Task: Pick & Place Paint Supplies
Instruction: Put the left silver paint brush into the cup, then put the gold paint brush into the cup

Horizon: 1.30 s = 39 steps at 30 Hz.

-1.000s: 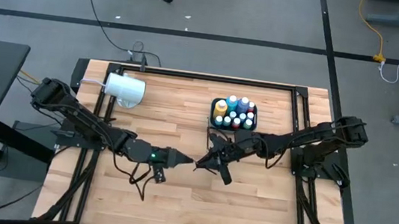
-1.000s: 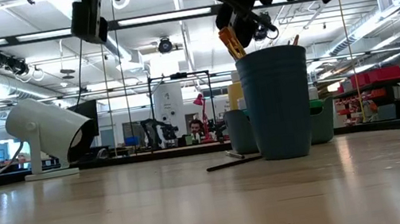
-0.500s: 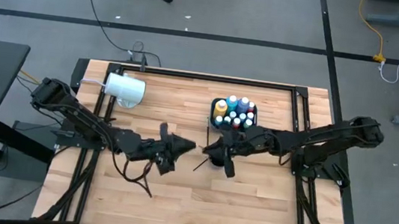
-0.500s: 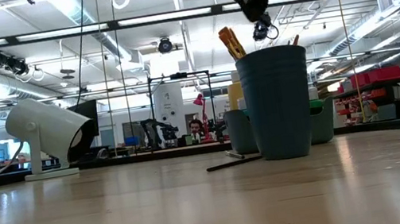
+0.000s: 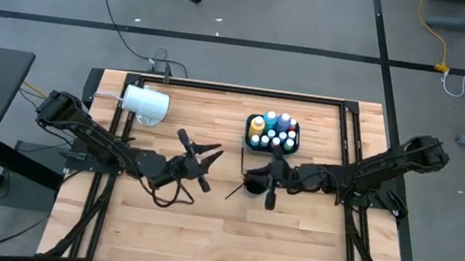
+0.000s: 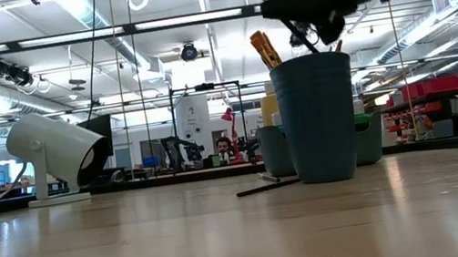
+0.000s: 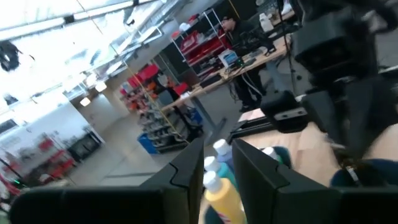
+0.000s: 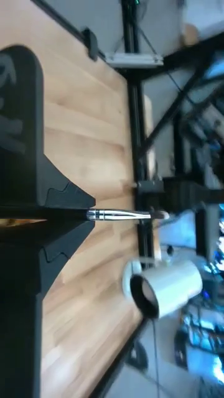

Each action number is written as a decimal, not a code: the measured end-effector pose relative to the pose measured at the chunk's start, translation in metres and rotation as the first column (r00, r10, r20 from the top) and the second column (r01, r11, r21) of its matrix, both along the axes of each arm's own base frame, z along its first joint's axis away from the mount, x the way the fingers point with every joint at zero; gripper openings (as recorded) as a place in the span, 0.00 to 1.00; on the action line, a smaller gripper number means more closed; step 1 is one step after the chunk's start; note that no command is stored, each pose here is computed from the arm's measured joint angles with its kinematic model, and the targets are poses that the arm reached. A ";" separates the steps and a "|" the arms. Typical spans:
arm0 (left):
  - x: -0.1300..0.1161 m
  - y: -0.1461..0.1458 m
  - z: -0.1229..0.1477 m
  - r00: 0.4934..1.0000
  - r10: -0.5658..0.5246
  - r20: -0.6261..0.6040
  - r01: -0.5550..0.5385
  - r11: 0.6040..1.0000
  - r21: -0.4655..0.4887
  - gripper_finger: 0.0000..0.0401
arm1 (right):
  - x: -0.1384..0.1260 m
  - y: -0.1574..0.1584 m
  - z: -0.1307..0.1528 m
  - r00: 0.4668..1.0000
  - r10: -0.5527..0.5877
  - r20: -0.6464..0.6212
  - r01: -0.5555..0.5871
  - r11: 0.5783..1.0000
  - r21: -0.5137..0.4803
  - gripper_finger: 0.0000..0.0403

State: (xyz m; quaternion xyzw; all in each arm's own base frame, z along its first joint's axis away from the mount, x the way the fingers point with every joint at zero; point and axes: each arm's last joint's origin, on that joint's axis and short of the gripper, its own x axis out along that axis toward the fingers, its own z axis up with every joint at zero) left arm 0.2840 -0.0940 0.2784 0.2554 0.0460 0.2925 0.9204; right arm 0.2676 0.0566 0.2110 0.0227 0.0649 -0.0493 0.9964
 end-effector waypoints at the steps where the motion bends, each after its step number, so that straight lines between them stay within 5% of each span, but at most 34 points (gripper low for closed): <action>1: 0.000 0.000 0.000 1.000 -0.002 0.006 0.003 1.000 -0.012 0.23 | -0.004 -0.002 -0.004 1.000 -0.023 0.021 0.023 1.000 0.003 0.04; 13: 0.001 0.003 -0.004 1.000 0.004 0.011 -0.004 0.998 -0.058 0.23 | -0.023 -0.006 -0.024 0.997 0.013 0.076 -0.013 1.000 0.004 0.06; 20: 0.005 0.014 -0.006 0.999 0.039 0.000 -0.038 0.997 -0.071 0.23 | -0.023 -0.006 -0.024 0.998 0.006 0.070 -0.006 1.000 0.002 0.16; 29: 0.009 0.026 -0.023 0.998 0.021 -0.065 -0.032 0.983 -0.183 0.23 | -0.023 -0.007 -0.024 0.997 0.003 0.075 -0.003 1.000 0.002 0.23; 39: 0.012 0.057 -0.054 0.983 -0.107 -0.151 0.005 0.832 -0.555 0.23 | -0.022 -0.006 -0.022 0.995 0.006 0.099 -0.006 1.000 0.004 0.23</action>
